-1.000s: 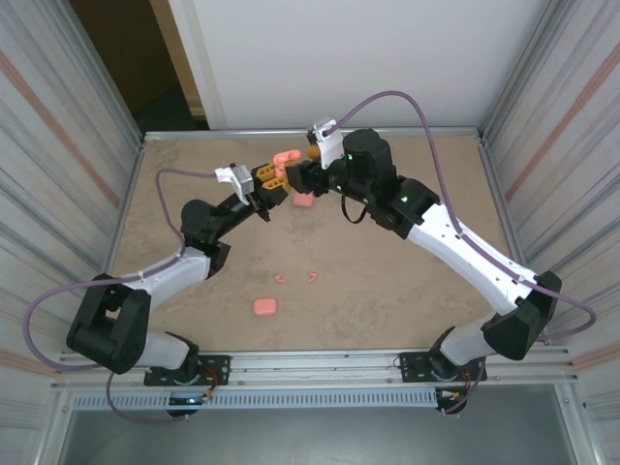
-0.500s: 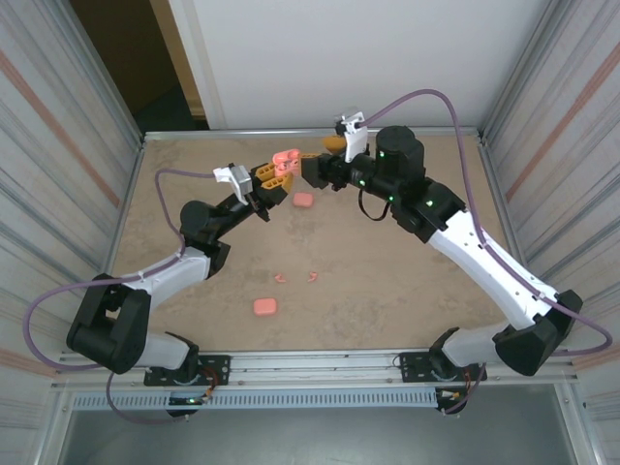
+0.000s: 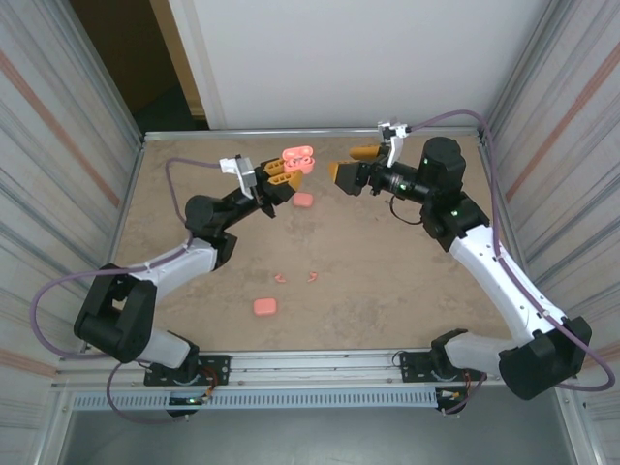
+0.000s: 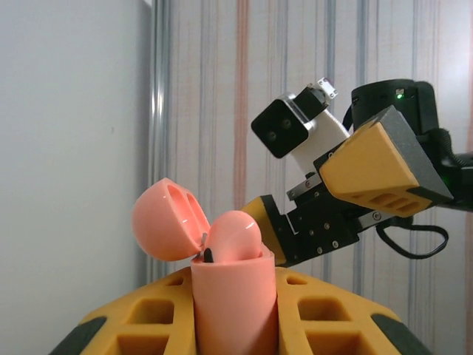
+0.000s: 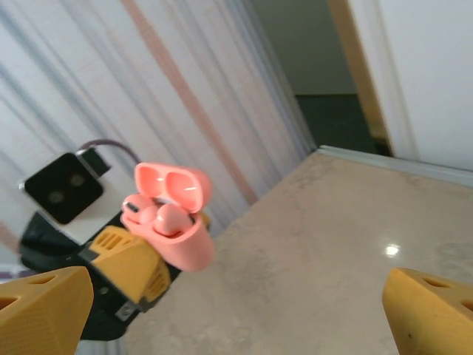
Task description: Insert wireless bluetooth earbuds into charging case
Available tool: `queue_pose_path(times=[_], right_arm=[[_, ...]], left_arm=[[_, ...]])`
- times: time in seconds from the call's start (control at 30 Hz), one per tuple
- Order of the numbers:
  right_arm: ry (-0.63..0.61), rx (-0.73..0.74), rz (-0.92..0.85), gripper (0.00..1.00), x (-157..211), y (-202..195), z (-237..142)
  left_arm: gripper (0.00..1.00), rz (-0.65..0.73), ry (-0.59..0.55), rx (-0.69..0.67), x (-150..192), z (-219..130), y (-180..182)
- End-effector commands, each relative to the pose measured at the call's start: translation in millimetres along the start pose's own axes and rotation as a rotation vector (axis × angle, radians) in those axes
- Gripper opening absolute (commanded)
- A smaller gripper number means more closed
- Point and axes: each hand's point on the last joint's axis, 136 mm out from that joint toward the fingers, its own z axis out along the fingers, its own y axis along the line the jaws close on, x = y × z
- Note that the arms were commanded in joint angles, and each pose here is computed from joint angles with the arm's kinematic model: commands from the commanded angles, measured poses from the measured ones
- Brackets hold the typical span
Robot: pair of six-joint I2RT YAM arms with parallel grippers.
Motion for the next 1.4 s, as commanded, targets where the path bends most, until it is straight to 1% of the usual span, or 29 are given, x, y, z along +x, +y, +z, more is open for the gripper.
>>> queue_pose_path(times=[0.0, 0.4, 0.63, 0.83, 1.03, 1.23, 1.37], right_arm=[[-0.023, -0.153, -0.016, 0.99, -12, 34, -6], [0.009, -0.226, -0.013, 0.99, -15, 49, 19], [0.013, -0.282, -0.039, 0.99, -20, 65, 29], [0.000, -0.300, -0.075, 1.00, -24, 72, 25], [-0.012, -0.313, -0.112, 0.98, -22, 81, 13], [-0.028, -0.304, -0.144, 0.97, -20, 84, 2], [-0.023, -0.273, -0.144, 0.97, -17, 79, -1]], left_arm=[[0.00, -0.006, -0.049, 0.074, -20, 10, -12], [0.00, -0.047, -0.046, 0.116, -16, 23, -17], [0.00, -0.054, -0.039, 0.109, -11, 24, -14], [0.00, -0.061, -0.038, 0.106, -9, 25, -12], [0.00, -0.065, -0.034, 0.082, -6, 25, -7], [0.00, -0.055, -0.022, 0.064, -4, 24, -5], [0.00, -0.052, -0.020, 0.059, -4, 24, -5]])
